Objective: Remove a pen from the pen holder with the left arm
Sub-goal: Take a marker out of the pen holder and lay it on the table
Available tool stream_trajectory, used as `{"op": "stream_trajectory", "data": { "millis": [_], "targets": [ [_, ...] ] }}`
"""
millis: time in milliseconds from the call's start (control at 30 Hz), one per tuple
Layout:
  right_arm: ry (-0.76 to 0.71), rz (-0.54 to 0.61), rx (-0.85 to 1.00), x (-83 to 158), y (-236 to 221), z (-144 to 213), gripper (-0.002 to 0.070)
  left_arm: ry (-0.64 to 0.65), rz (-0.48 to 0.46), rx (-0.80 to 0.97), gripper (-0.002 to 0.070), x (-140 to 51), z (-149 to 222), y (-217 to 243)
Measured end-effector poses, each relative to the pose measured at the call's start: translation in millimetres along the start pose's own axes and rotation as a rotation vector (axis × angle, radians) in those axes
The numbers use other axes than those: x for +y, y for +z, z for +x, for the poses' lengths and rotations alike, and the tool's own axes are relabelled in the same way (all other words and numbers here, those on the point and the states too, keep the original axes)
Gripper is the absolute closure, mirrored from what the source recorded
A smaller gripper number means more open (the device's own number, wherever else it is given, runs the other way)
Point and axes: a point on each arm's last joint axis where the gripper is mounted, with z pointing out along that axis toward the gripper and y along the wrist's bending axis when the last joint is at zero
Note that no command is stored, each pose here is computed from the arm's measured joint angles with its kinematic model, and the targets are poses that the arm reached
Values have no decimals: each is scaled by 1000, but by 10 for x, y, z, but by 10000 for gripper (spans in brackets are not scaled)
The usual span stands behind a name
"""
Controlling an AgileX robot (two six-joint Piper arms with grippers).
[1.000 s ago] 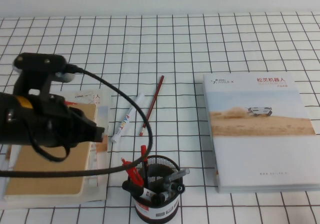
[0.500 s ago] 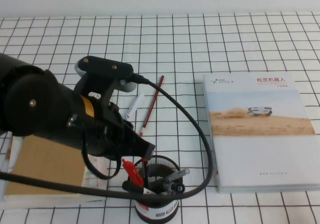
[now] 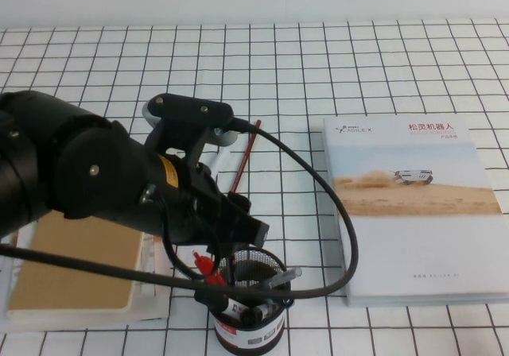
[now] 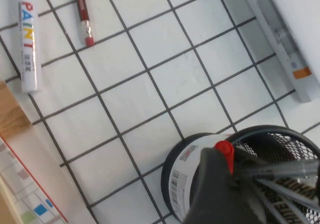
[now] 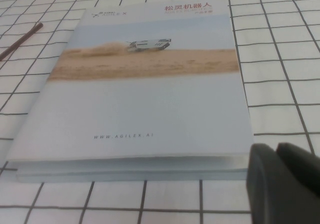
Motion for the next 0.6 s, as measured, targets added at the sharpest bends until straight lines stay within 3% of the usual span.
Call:
{"op": "stream_trajectory", "data": {
  "millis": [133, 600],
  "targets": [
    [0, 0, 0, 0, 0, 0, 691, -20, -4, 14, 291, 7, -15, 101],
    [0, 0, 0, 0, 0, 0, 692, -50, -45, 32, 284, 59, -62, 404]
  ]
}}
